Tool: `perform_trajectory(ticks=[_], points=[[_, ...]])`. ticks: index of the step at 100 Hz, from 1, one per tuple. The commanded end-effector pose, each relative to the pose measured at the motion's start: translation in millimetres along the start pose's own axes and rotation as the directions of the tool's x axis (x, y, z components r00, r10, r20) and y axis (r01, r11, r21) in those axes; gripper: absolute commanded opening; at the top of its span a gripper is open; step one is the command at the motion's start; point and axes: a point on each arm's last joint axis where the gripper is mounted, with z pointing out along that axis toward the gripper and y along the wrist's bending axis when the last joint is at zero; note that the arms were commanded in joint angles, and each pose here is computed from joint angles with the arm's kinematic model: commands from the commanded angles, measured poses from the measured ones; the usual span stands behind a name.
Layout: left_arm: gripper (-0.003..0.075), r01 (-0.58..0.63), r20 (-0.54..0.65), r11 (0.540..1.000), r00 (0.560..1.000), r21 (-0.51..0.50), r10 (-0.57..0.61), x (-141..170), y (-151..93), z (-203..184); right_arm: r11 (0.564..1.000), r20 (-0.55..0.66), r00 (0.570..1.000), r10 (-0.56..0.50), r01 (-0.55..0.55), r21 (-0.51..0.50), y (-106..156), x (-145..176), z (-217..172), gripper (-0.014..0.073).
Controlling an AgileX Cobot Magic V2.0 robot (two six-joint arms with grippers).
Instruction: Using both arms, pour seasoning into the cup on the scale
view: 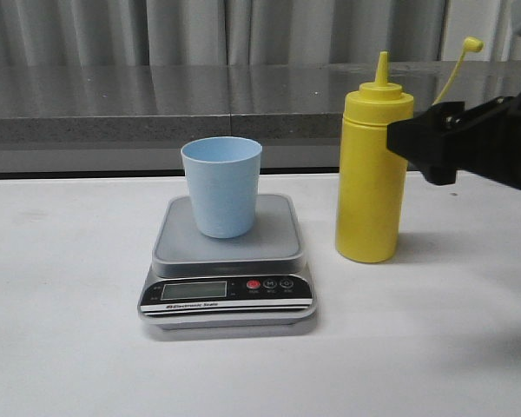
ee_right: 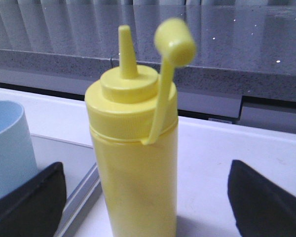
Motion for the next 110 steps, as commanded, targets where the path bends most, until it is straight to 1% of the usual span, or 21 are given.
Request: perform_trajectory(ticks=[1, 17, 27, 47, 61, 76, 85, 97, 104, 107, 110], points=[[-0.002, 0.014, 0.096, 1.0, 0.995, -0.007, -0.014, -15, 0, -2, 1.0, 0.109, 0.994, -0.012, 0.011, 0.015, 0, -24, -12, 0.0654], [-0.002, 0.014, 0.096, 1.0, 0.995, -0.007, -0.014, -15, 0, -2, 0.998, 0.0, 1.0, -0.008, 0.008, 0.059, 0, -36, -31, 0.0654], [-0.002, 0.014, 0.096, 1.0, 0.995, -0.007, -0.014, -15, 0, -2, 0.997, -0.025, 1.0, -0.014, 0.016, 0.077, 1, -47, -45, 0.0654], [-0.002, 0.014, 0.096, 1.0, 0.995, -0.007, -0.014, -15, 0, -2, 0.99, 0.007, 0.996, -0.092, 0.091, 0.104, 4, -73, -81, 0.0654], [-0.002, 0.014, 0.096, 1.0, 0.995, -0.007, -0.014, -15, 0, -2, 0.982, 0.016, 0.996, -0.093, 0.089, 0.164, 0, -84, -108, 0.0654], [-0.002, 0.014, 0.096, 1.0, 0.995, -0.007, -0.014, -15, 0, -2, 0.97, 0.007, 0.996, -0.09, 0.086, 0.228, -2, -89, -138, 0.0654], [-0.002, 0.014, 0.096, 1.0, 0.995, -0.007, -0.014, -15, 0, -2, 0.966, 0.029, 0.995, -0.095, 0.085, 0.244, 1, -92, -155, 0.0654], [-0.002, 0.014, 0.096, 1.0, 0.995, -0.007, -0.014, -15, 0, -2, 0.965, 0.028, 0.995, -0.095, 0.085, 0.248, 4, -91, -170, 0.0652], [-0.002, 0.014, 0.096, 1.0, 0.995, -0.007, -0.014, -15, 0, -2, 0.964, 0.025, 0.995, -0.094, 0.084, 0.251, 6, -89, -177, 0.062], [-0.002, 0.014, 0.096, 1.0, 0.995, -0.007, -0.014, -15, 0, -2, 0.964, 0.023, 0.995, -0.093, 0.084, 0.252, 6, -89, -179, 0.0595], [-0.002, 0.014, 0.096, 1.0, 0.995, -0.007, -0.014, -15, 0, -2, 0.964, 0.024, 0.995, -0.093, 0.084, 0.252, 7, -88, -182, 0.0552]])
